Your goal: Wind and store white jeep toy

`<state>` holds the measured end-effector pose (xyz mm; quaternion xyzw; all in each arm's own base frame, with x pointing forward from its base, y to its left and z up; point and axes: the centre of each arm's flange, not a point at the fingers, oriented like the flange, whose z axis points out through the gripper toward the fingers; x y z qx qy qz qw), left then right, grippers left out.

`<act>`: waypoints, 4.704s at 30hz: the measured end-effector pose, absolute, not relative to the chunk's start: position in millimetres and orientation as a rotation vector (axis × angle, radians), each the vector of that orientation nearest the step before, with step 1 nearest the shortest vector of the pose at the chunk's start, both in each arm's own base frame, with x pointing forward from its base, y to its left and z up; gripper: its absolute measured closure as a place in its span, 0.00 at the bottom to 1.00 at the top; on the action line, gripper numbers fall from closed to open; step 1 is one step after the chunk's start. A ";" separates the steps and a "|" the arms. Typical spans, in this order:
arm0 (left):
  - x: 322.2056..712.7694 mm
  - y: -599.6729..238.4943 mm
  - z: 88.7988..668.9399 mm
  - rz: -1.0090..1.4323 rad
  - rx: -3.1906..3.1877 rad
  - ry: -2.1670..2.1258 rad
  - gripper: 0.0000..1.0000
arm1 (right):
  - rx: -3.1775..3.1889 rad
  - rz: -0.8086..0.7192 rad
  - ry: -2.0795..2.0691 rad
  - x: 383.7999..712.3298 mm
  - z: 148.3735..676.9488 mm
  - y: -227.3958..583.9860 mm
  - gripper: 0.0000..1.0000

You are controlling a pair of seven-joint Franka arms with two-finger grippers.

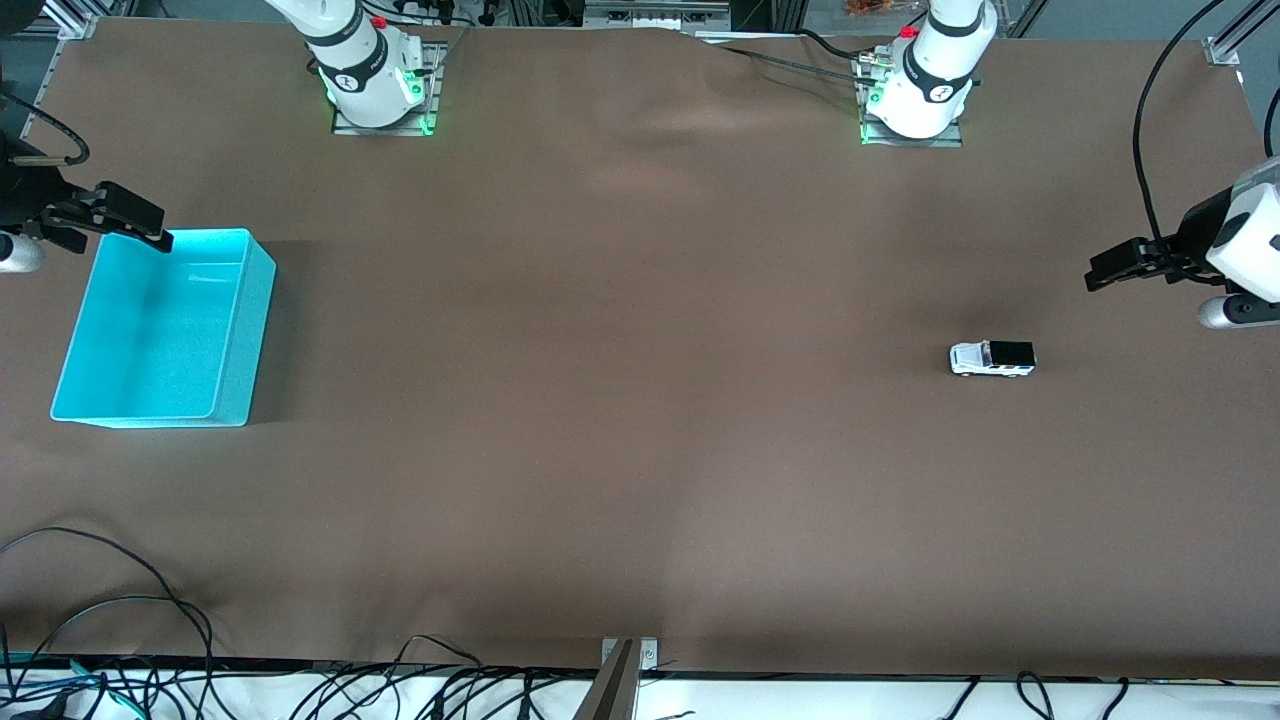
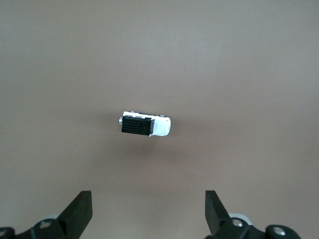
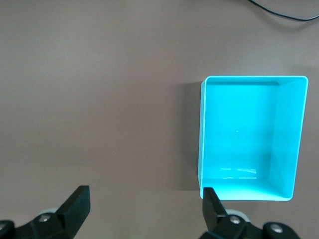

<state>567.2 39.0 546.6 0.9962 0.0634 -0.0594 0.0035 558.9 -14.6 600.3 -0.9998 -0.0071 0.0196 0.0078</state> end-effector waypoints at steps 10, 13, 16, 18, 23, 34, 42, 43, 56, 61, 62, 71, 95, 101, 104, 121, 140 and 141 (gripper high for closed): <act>568.2 43.3 539.3 -0.210 3.119 0.210 0.00 | -3.125 0.061 -0.022 558.8 600.5 -14.6 0.00; 569.4 53.9 529.0 -0.240 3.113 0.238 0.00 | -3.125 0.060 -0.022 558.8 600.6 -14.6 0.00; 571.0 66.4 517.1 -0.273 3.105 0.270 0.00 | -3.125 0.060 -0.022 558.8 600.6 -14.7 0.00; 572.2 73.6 507.7 -0.299 3.099 0.289 0.00 | -3.125 0.060 -0.022 558.8 600.6 -14.6 0.00; 574.0 87.3 482.1 -0.370 3.082 0.322 0.00 | -3.125 0.060 -0.022 558.8 600.7 -14.7 0.00; 582.1 102.2 443.6 -0.442 3.037 0.672 0.00 | -3.125 0.059 -0.022 558.9 600.9 -14.6 0.00; 591.1 104.0 422.9 -0.428 2.939 1.142 0.00 | -3.126 0.054 -0.022 559.0 602.2 -14.6 0.00; 592.4 104.3 419.2 -0.423 2.920 1.205 0.00 | -3.126 0.053 -0.022 559.0 602.4 -14.5 0.00; 587.4 103.8 347.4 -0.313 2.619 1.890 0.00 | -3.125 0.034 -0.077 559.7 608.3 5.1 0.00; 579.6 102.2 322.6 -0.255 2.453 2.120 0.00 | -3.125 0.014 -0.102 559.7 614.7 14.2 0.00; 577.4 101.6 317.7 -0.250 2.426 2.154 0.00 | -3.124 0.013 -0.103 559.7 615.2 14.8 0.00; 554.5 94.6 272.6 -0.197 2.279 2.299 0.00 | -3.124 0.011 -0.104 559.7 615.7 15.1 0.00; 535.9 85.5 210.4 -0.106 2.218 2.295 0.06 | -3.125 0.011 -0.093 559.8 615.7 11.0 0.00; 536.0 85.4 207.9 -0.105 2.217 2.295 0.12 | -3.125 0.011 -0.092 559.8 615.7 10.8 0.00; 535.8 85.4 206.3 -0.107 2.217 2.295 0.23 | -3.125 0.011 -0.092 559.8 615.7 10.7 0.00; 536.5 85.5 207.2 -0.102 2.215 2.295 0.52 | -3.125 0.011 -0.091 559.8 615.7 10.5 0.00; 547.6 16.7 222.6 -0.109 2.253 2.205 0.52 | -3.125 0.012 -0.090 559.8 615.7 10.1 0.00; 546.9 13.5 221.9 -0.114 2.259 2.200 0.52 | -3.125 0.012 -0.090 559.8 615.7 10.1 0.00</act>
